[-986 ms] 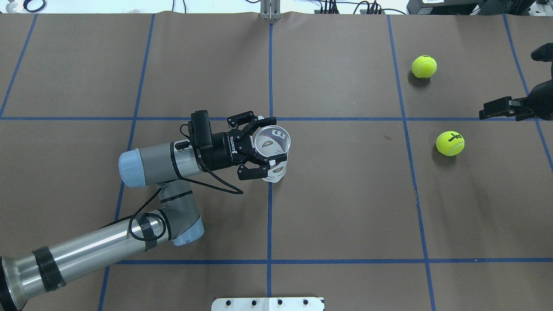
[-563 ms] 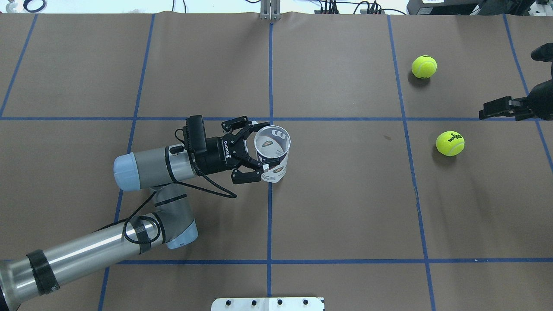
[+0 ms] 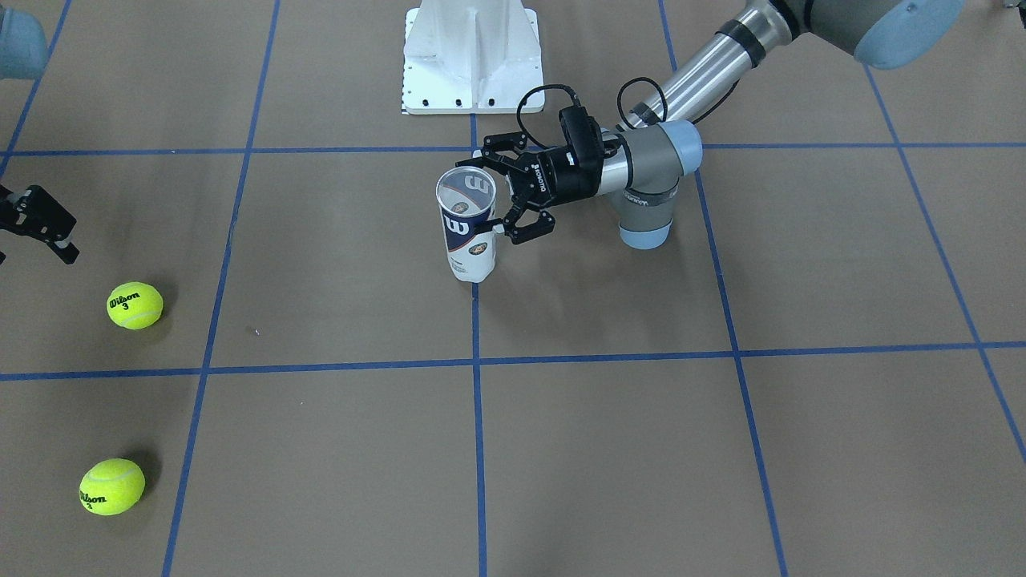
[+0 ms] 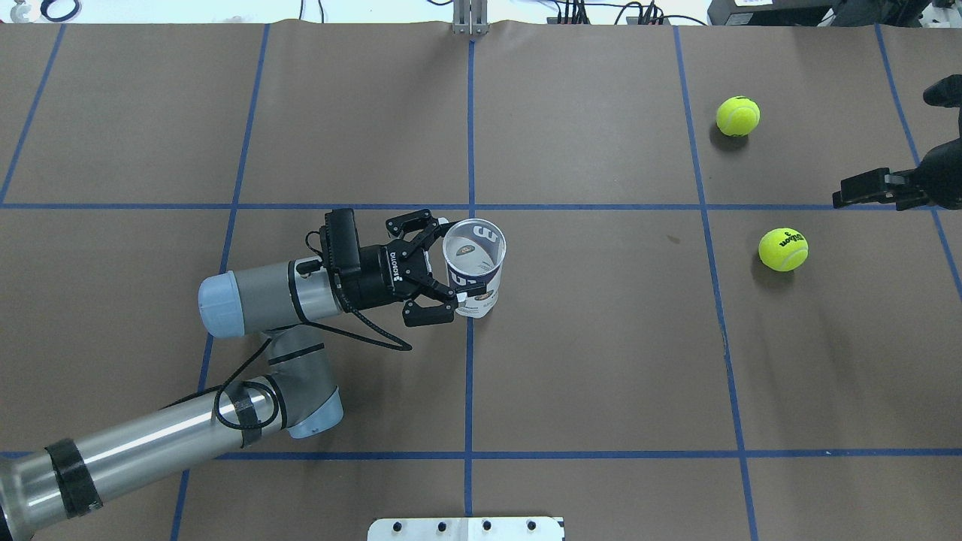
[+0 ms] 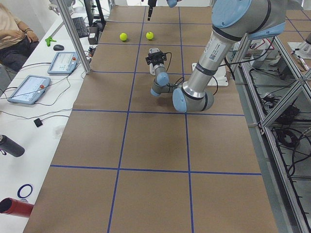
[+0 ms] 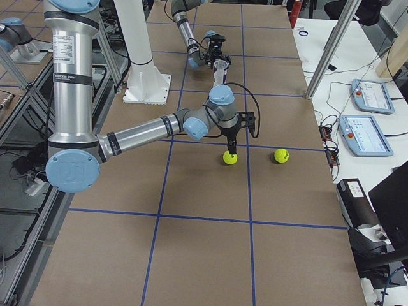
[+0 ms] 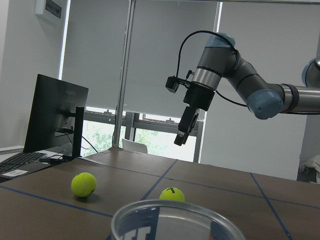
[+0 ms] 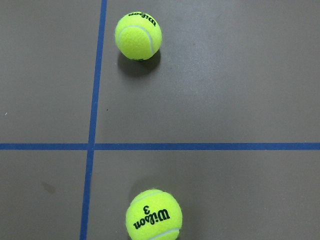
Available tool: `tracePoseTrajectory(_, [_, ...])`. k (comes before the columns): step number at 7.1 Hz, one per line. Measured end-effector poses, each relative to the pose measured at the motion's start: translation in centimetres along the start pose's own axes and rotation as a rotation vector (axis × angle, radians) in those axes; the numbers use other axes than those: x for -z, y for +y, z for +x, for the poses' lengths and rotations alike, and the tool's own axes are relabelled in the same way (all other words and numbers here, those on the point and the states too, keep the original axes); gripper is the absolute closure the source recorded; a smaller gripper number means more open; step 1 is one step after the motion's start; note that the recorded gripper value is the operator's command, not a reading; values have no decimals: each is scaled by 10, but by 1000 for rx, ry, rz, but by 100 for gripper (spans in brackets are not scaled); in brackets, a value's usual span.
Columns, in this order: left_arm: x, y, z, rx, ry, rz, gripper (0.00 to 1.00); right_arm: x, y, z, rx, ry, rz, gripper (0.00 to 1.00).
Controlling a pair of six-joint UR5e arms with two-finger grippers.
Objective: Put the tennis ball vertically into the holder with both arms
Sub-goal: 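Move the right gripper toward the nearer yellow tennis ball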
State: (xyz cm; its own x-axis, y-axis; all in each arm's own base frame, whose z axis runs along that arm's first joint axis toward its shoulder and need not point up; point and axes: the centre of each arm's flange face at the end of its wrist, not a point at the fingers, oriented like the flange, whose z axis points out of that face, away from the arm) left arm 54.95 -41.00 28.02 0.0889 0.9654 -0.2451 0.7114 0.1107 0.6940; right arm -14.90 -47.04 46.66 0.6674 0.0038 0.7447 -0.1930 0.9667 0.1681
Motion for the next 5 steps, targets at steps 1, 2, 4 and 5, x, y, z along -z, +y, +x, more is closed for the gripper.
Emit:
tracePoseTrajectory(1, [0, 0, 0, -1, 0, 0, 17, 0, 0, 0, 0, 0, 0, 0])
tracePoseTrajectory(2, [-1, -1, 1, -7, 0, 1, 17, 0, 0, 0, -1, 0, -1, 0])
tracePoseTrajectory(4, [-1, -1, 1, -25, 1, 3, 17, -2, -2, 0, 0, 4, 0, 0])
tracePoseTrajectory(5, [-2, -2, 1, -28, -1, 5, 17, -6, -7, -3, 2, 5, 2, 0])
